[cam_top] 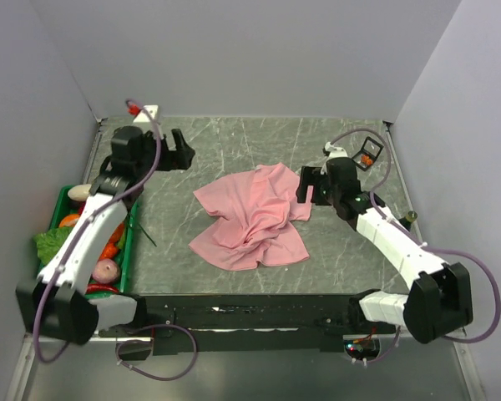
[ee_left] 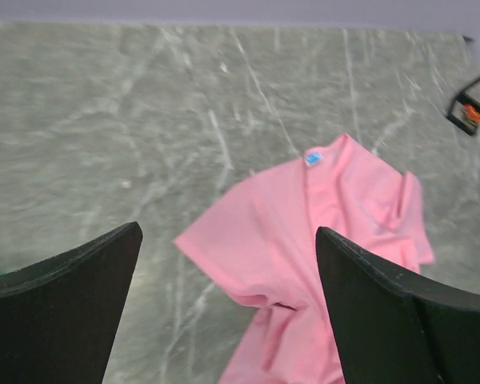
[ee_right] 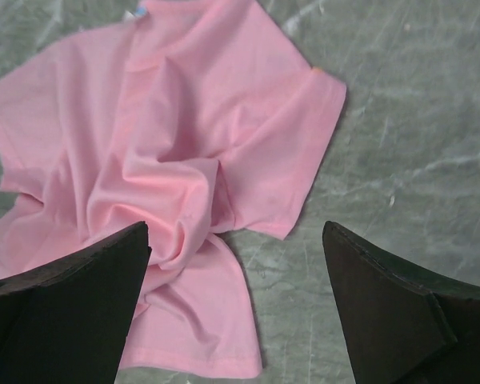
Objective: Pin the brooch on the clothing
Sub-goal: Flatten out the crumpled clothing at the center of the board.
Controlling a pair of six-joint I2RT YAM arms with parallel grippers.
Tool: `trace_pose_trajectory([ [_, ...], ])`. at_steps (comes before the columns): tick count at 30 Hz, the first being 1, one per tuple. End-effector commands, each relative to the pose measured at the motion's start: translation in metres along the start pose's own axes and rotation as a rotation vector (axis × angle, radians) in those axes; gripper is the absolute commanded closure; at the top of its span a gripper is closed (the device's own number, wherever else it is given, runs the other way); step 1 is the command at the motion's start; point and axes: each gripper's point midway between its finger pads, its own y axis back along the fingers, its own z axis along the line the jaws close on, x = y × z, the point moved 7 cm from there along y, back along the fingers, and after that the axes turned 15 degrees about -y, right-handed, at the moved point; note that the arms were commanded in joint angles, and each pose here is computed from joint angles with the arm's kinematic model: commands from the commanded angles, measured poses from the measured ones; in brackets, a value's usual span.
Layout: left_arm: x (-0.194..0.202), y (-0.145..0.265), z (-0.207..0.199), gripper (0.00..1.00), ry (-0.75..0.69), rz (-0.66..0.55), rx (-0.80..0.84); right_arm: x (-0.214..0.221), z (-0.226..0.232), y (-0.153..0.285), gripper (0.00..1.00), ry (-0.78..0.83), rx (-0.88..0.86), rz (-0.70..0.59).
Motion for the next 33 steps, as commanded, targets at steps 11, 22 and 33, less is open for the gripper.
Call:
trace_pose_trajectory([
  [11,0.115,-0.077,-0.061,0.04,0.068,0.464,0.251,0.046,-0.029,-0.045,0.05,-0.146,0.252,0.174],
  [22,0.154,-0.092,-0.073,0.07,-0.028,0.66,0.222,0.057,-0.035,-0.067,0.08,-0.205,0.278,0.196],
  [33,0.17,-0.094,-0.084,0.26,-0.093,0.741,0.226,0.067,-0.043,-0.071,0.24,-0.214,0.319,0.209],
])
